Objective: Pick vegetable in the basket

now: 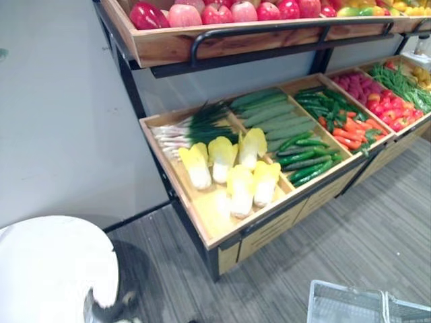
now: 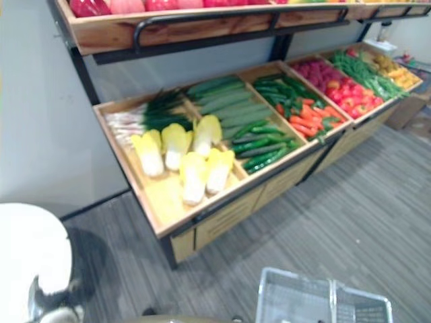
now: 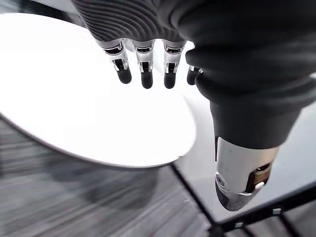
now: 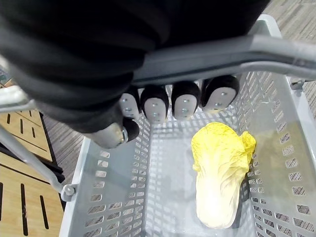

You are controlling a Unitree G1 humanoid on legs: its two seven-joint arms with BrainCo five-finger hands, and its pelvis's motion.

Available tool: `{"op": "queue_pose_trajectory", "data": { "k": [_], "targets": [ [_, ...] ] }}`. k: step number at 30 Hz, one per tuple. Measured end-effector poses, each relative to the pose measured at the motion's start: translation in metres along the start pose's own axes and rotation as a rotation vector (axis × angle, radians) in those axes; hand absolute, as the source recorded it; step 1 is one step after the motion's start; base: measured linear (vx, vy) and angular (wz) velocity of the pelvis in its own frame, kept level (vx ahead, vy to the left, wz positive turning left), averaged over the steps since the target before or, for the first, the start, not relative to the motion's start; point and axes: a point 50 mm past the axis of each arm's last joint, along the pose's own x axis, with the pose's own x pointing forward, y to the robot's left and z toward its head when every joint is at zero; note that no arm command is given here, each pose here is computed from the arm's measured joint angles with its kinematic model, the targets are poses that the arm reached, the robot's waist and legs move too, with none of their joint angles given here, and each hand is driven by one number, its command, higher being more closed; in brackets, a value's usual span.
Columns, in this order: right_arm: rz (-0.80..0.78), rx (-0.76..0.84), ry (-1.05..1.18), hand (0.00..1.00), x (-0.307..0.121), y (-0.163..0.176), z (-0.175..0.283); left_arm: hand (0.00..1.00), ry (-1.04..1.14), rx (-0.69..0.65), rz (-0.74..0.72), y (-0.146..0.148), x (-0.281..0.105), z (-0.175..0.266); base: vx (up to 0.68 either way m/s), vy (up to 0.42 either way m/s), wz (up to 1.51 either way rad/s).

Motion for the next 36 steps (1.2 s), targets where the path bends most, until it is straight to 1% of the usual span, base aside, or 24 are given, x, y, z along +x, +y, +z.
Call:
{"op": "queue_pose_trajectory", "data": {
  "k": [2, 5, 7, 11, 16, 18, 20, 24, 26, 28, 31, 33, 36],
  "targets": [
    [-0.012, 0.018, 0.006, 1.00, 0.001, -0.001, 0.001, 0.00, 0.089, 0.054, -0.072, -0.008, -0.006, -0.022, 0.05, -0.009, -0.14],
    [-0.013, 0.023, -0.012, 1.00, 0.003, -0.001, 0.008, 0.00, 0.174, 0.095, -0.168, -0.013, -0.015, -0.044, 0.05, -0.014, -0.35],
    [-0.016, 0.022, -0.022, 1.00, 0.005, -0.003, 0.012, 0.00, 0.194, 0.105, -0.228, -0.016, -0.018, -0.049, 0.04, -0.009, -0.38],
    [-0.026, 0.017, -0.026, 1.00, 0.006, -0.008, 0.014, 0.00, 0.159, 0.179, -0.379, -0.032, -0.024, -0.046, 0.03, 0.003, -0.22],
    [-0.014, 0.017, -0.007, 1.00, 0.006, -0.011, 0.009, 0.00, 0.093, 0.230, -0.510, -0.051, -0.031, -0.035, 0.01, 0.019, -0.18],
    [0.000, 0.021, -0.030, 1.00, 0.007, -0.009, 0.015, 0.00, 0.082, 0.256, -0.547, -0.056, -0.033, -0.033, -0.03, 0.045, -0.53],
    [0.028, 0.024, -0.100, 1.00, 0.006, 0.001, 0.032, 0.00, 0.047, 0.300, -0.591, -0.063, -0.032, -0.024, -0.06, 0.047, -0.66],
    [0.074, 0.043, -0.155, 1.00, -0.001, 0.022, 0.045, 0.00, -0.029, 0.317, -0.560, -0.059, -0.014, 0.000, -0.04, 0.021, -0.68],
    [0.096, 0.008, -0.169, 1.00, -0.003, 0.027, 0.048, 0.00, -0.032, 0.328, -0.531, -0.050, -0.008, 0.000, 0.05, 0.007, -1.10],
    [0.115, -0.033, -0.201, 1.00, -0.004, 0.031, 0.054, 0.00, -0.034, 0.333, -0.524, -0.048, -0.006, 0.001, -0.02, -0.044, -1.19],
    [0.136, -0.074, -0.263, 1.00, -0.004, 0.036, 0.071, 0.00, -0.045, 0.318, -0.532, -0.053, -0.008, 0.004, -0.07, -0.026, -1.19],
    [0.118, -0.087, -0.243, 1.00, -0.002, 0.030, 0.067, 0.00, -0.075, 0.299, -0.534, -0.056, -0.010, 0.012, 0.03, -0.028, -0.46],
    [0.125, -0.112, -0.241, 1.00, -0.003, 0.032, 0.067, 0.00, -0.057, 0.304, -0.530, -0.054, -0.010, 0.006, 0.01, -0.107, -0.77]
  ]
}}
